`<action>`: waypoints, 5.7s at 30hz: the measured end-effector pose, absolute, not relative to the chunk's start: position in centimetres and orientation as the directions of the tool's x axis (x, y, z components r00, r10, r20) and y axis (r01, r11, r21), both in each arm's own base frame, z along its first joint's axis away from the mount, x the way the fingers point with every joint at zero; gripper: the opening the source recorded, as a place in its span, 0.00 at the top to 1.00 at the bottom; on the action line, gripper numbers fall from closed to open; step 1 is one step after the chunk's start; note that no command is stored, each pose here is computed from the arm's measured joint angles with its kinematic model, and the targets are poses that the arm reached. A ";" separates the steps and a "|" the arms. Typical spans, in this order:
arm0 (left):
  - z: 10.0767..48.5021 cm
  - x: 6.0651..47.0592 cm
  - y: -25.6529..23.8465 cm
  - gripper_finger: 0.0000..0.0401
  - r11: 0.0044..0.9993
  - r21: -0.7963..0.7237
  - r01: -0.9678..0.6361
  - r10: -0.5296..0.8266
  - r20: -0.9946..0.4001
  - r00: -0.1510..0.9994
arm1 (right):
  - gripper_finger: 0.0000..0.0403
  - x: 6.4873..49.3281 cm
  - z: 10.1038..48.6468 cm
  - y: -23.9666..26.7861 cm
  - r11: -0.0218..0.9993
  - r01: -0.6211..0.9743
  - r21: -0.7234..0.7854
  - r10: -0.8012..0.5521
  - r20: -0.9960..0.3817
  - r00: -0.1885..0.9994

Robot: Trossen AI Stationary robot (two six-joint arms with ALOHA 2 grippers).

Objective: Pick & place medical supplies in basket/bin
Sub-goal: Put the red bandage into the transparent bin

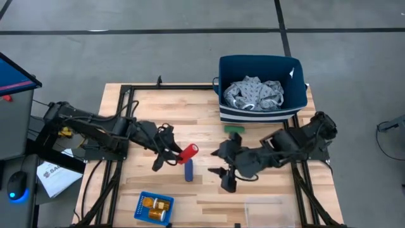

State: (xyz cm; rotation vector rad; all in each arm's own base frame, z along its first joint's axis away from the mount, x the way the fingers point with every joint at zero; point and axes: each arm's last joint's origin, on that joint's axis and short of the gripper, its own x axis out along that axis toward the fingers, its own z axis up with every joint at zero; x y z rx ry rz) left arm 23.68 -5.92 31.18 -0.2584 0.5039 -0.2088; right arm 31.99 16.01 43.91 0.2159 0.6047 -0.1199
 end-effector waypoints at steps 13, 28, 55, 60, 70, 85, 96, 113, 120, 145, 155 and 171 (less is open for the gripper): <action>31.3 23.5 -6.6 0.73 0.945 -0.294 0.146 -0.268 -0.435 0.860 | 0.38 36.8 41.3 13.0 0.995 -0.017 0.097 0.076 -0.640 0.765; 31.6 23.6 -6.6 0.73 0.943 -0.297 0.153 -0.270 -0.412 0.870 | 0.47 38.1 40.9 11.2 0.996 0.006 0.087 0.051 -0.632 0.774; 31.7 23.6 -6.6 0.73 0.940 -0.303 0.156 -0.274 -0.399 0.875 | 0.62 39.3 39.3 11.4 0.996 -0.004 0.090 0.063 -0.667 0.742; 31.7 23.6 -6.6 0.73 0.939 -0.304 0.159 -0.276 -0.394 0.876 | 0.82 39.3 39.3 11.4 0.996 -0.001 0.088 0.060 -0.667 0.743; 31.9 22.7 -6.1 0.73 0.957 -0.251 0.145 -0.245 -0.435 0.866 | 0.97 38.8 39.1 11.4 0.994 0.042 0.098 0.039 -0.697 0.716; 34.4 18.3 -2.8 0.73 0.989 -0.143 0.027 -0.080 -0.377 0.923 | 0.99 30.8 38.7 17.0 0.971 0.196 0.135 0.047 -0.916 0.399; 35.4 19.7 -3.0 0.73 0.988 -0.150 0.024 -0.060 -0.246 0.967 | 0.99 23.3 38.4 24.7 0.862 0.465 0.204 0.065 -0.953 0.296; 34.3 23.1 -3.6 0.73 0.987 -0.161 0.016 -0.052 -0.219 0.974 | 0.98 13.6 31.2 31.6 0.644 0.762 0.068 0.006 -0.996 0.084; 34.0 23.7 -3.6 0.73 0.984 -0.177 -0.012 -0.027 -0.220 0.975 | 0.98 12.8 29.3 32.2 0.632 0.772 0.066 0.003 -0.997 0.083; 34.0 23.7 -3.5 0.73 0.967 -0.250 -0.047 -0.009 -0.221 0.975 | 0.95 12.2 23.1 32.6 0.670 0.739 0.069 0.024 -0.997 0.072; 34.0 23.7 -3.5 0.73 0.966 -0.252 -0.048 -0.009 -0.220 0.975 | 0.89 12.4 23.2 33.0 0.695 0.710 0.113 0.059 -0.993 0.101; 34.0 23.7 -3.5 0.73 0.967 -0.250 -0.047 -0.009 -0.219 0.976 | 0.77 12.3 24.2 33.7 0.692 0.692 0.208 0.128 -0.978 0.166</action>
